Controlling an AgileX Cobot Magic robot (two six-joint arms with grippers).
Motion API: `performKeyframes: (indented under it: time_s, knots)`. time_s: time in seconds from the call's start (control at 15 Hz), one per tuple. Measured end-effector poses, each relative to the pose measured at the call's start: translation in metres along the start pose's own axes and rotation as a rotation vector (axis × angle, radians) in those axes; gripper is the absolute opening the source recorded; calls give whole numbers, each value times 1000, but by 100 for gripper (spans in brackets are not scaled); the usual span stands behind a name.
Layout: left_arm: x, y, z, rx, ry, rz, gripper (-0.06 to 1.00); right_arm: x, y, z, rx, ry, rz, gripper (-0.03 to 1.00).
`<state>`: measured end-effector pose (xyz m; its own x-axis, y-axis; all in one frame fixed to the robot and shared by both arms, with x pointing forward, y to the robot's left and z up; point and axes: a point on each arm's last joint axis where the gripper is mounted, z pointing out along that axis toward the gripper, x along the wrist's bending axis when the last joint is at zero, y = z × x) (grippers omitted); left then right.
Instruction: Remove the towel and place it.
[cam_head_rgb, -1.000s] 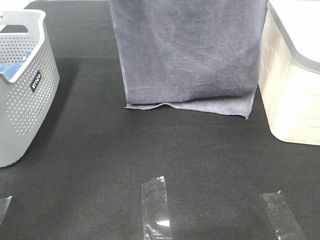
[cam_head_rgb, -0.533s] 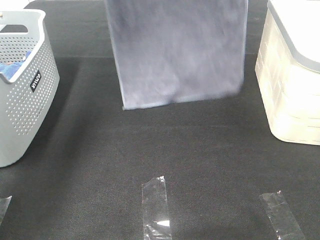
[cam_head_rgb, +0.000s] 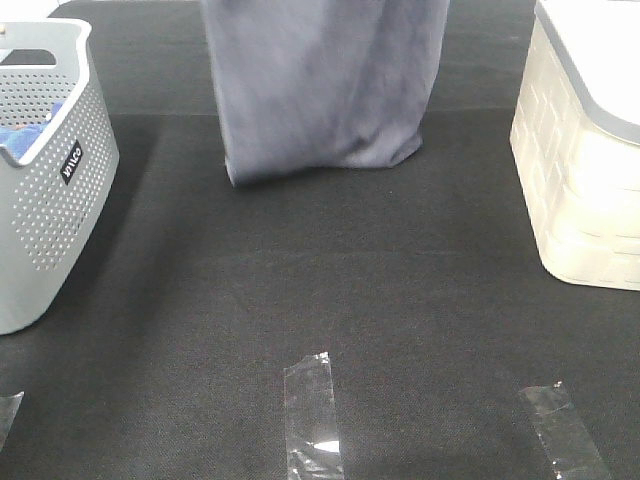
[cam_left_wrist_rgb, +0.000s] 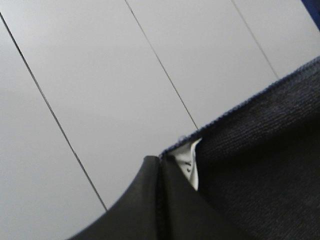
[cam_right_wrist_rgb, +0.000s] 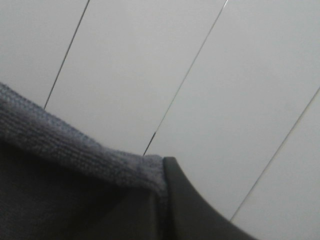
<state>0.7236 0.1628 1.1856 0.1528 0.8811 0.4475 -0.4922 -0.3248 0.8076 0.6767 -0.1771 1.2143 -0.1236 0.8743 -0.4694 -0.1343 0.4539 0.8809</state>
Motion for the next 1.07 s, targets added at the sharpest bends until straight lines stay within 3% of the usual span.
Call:
performKeyframes:
  time_s: [0.07,0.13,0.2,0.4,0.6,0.73,0.93,1.07]
  knots:
    - [-13,-24,1,171,-47,-10,0,6,-12,1,60,5,33,0]
    - [-17,-31,0,228,-61,-21,0,9,-20,2,94,7,53,0]
    - [-25,-41,-2,329,-83,-53,0,21,-41,4,195,16,110,0]
    - [-44,-59,-15,633,-152,-240,0,31,-63,1,354,10,216,0]
    - [-59,-68,-29,848,-229,-403,0,38,-79,-7,560,59,232,0]
    - [-65,-72,-37,945,-273,-443,0,43,-87,-16,696,141,241,0]
    - [-63,-74,-39,971,-276,-476,0,46,-89,-23,766,202,249,0]
    - [-66,-75,-45,1042,-313,-517,0,48,-93,-28,844,224,266,0]
